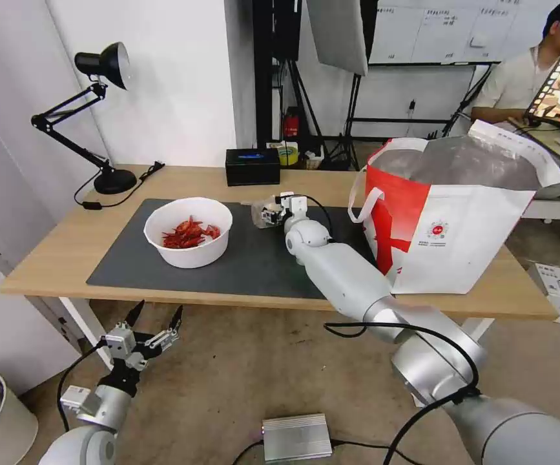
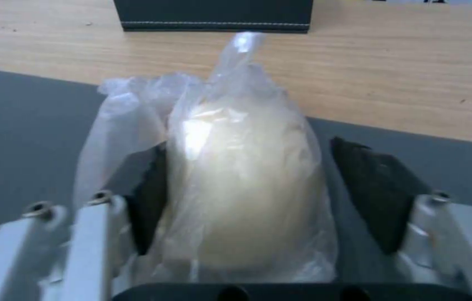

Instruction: Pick up the trash from the table and place it into the takeout bag.

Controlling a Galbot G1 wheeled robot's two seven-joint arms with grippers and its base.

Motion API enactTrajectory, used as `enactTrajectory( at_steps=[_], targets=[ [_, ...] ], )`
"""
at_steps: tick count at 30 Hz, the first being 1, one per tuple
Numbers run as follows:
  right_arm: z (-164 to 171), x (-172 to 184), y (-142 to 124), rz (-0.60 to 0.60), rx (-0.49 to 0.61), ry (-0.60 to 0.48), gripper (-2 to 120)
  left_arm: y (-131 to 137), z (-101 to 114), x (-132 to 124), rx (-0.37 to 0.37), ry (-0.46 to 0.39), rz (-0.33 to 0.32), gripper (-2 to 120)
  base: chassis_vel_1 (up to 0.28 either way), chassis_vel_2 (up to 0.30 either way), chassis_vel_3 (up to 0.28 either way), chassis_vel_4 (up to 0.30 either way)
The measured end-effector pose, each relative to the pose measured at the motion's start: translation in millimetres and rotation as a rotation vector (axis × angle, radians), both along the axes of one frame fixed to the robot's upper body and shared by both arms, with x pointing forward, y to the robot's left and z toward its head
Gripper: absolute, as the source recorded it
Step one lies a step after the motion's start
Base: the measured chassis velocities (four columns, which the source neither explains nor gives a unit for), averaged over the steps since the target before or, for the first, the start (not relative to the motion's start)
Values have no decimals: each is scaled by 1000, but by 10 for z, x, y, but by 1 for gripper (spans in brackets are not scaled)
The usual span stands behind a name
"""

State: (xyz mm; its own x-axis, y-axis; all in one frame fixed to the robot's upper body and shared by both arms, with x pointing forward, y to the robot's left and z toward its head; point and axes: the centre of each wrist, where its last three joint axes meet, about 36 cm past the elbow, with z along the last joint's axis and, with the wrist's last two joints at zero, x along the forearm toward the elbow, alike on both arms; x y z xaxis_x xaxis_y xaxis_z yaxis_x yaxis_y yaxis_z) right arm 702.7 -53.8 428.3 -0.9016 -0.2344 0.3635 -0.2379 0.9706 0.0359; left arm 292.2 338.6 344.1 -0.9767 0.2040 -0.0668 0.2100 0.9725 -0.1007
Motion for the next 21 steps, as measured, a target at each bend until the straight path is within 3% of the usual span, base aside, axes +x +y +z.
enactTrajectory(
  at_steps=[6,13,21],
  targets=[
    [-5,-3,-1,0,0,-1,44,-1,-1,1,1,0,0,100,0,0,0,0],
    [24,-6,15,-2,10,-2,24,-11,12,37,0,-9,-2,100,0,0,0,0],
    [-15,-19,8,-10,7,6,21,-41,-8,24,-9,-7,-1,100,0,0,0,0]
  ],
)
